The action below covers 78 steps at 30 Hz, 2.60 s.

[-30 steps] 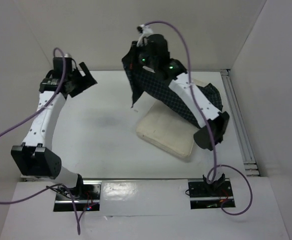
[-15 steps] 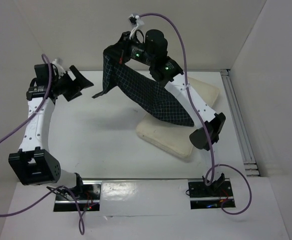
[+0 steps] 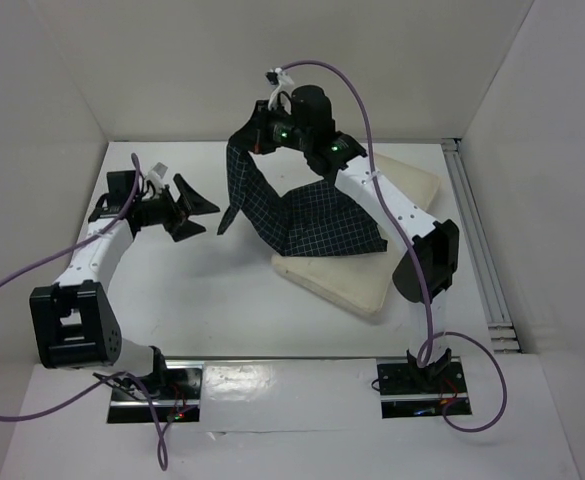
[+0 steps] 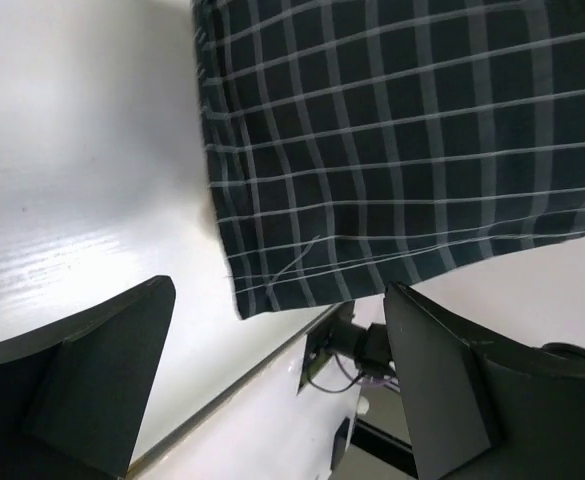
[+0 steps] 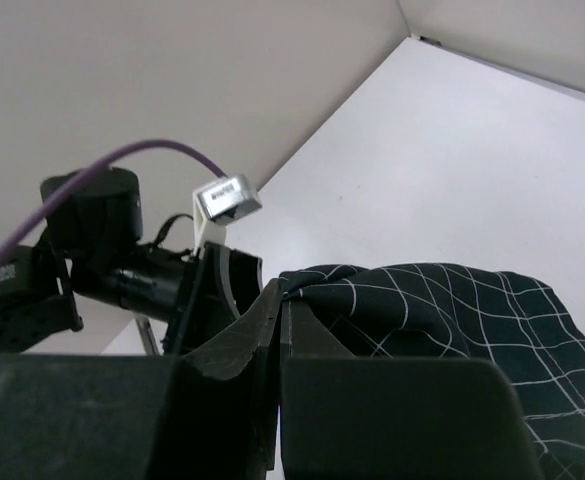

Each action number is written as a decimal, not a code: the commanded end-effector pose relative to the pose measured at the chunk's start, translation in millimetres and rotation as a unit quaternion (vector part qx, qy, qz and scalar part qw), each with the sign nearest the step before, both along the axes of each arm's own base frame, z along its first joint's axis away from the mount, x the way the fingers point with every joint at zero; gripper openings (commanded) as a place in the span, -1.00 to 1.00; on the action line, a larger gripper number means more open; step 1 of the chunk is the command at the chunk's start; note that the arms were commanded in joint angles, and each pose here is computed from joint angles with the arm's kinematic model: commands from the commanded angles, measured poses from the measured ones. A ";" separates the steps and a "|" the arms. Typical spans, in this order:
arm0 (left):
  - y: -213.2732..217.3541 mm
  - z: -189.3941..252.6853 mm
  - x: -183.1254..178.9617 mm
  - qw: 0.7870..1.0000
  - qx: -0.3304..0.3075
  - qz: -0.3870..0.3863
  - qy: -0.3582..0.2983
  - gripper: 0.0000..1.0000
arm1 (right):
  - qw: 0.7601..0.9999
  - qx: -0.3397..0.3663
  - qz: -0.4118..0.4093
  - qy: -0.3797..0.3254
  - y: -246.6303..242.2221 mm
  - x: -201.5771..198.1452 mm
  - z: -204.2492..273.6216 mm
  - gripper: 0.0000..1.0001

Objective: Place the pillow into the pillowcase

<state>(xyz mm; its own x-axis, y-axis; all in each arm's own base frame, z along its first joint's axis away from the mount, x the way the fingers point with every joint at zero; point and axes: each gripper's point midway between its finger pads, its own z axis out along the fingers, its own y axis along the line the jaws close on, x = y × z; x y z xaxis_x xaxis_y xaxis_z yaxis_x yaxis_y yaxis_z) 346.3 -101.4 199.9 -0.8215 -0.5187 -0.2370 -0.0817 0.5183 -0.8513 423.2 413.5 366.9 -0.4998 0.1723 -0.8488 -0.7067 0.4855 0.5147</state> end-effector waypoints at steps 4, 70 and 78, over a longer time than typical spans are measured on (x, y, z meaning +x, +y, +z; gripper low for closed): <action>-16.5 18.4 0.7 0.989 0.090 -0.025 -0.111 0.99 | 0.999 0.027 -0.004 -0.036 -15.8 -8.8 41.1 -1.00; 14.5 75.0 0.7 0.943 0.275 0.042 -0.181 0.62 | 0.979 -0.081 -0.153 0.110 -199.4 36.8 -111.9 0.56; 81.2 -2.5 15.1 0.917 0.375 0.129 0.038 0.52 | 0.887 -0.295 -0.298 0.195 -232.9 -26.3 -192.1 0.87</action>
<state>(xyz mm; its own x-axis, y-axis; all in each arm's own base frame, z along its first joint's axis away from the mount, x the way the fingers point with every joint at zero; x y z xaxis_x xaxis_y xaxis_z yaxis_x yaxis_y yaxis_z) 373.2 -46.2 242.7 -0.6507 -0.3542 -0.6717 -0.1383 0.9250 -0.3538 438.3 198.9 201.3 -0.6869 0.1788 -0.7044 -0.1667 0.9046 0.3923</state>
